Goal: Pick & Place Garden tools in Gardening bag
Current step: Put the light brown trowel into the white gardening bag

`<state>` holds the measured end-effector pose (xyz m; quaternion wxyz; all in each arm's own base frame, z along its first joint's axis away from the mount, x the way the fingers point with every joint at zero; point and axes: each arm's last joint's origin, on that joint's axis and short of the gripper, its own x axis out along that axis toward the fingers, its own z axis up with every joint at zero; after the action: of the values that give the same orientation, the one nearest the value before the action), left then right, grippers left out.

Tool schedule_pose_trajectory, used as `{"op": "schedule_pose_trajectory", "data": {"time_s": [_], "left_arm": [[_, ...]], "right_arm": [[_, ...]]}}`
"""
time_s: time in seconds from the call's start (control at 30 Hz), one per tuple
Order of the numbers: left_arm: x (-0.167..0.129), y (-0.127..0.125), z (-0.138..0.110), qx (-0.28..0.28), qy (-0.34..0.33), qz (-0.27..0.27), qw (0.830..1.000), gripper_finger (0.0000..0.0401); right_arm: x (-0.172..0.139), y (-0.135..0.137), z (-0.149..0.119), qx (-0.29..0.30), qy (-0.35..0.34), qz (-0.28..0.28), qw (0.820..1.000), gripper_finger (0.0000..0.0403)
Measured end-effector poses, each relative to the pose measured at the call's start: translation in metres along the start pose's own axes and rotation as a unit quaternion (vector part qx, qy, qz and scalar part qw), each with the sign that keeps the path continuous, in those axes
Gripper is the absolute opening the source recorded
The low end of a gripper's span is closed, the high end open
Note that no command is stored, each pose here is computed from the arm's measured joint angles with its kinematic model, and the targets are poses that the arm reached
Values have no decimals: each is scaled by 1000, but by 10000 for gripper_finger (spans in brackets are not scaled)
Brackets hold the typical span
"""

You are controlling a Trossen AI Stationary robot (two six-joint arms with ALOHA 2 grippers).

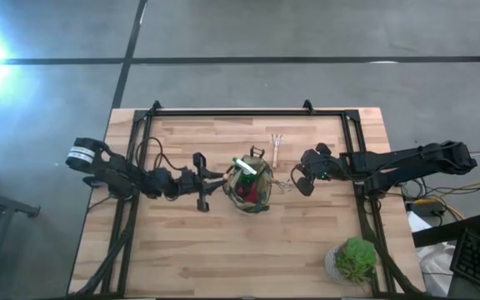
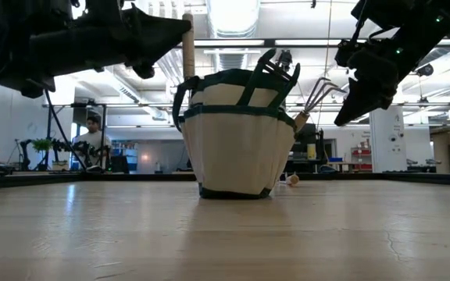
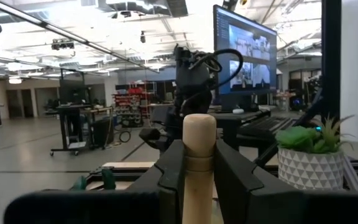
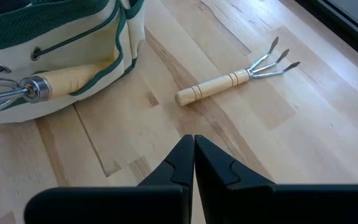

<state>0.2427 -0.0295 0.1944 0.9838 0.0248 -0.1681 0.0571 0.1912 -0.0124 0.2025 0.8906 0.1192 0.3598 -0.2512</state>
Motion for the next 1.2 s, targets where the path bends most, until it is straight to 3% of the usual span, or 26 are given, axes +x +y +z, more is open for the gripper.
{"op": "schedule_pose_trajectory", "data": {"time_s": [0.67, 0.93, 1.2], "left_arm": [[-1, -1, -8, 41, 39, -27, 998, 60], [0, 2, -4, 42, 20, 19, 999, 60], [-1, 1, -10, 68, 51, 9, 996, 60]], "right_arm": [[0, 0, 0, 0, -1, 0, 1000, 8], [0, 0, 0, 0, 0, 1, 1000, 8], [0, 0, 0, 0, 0, 2, 1000, 8]]}}
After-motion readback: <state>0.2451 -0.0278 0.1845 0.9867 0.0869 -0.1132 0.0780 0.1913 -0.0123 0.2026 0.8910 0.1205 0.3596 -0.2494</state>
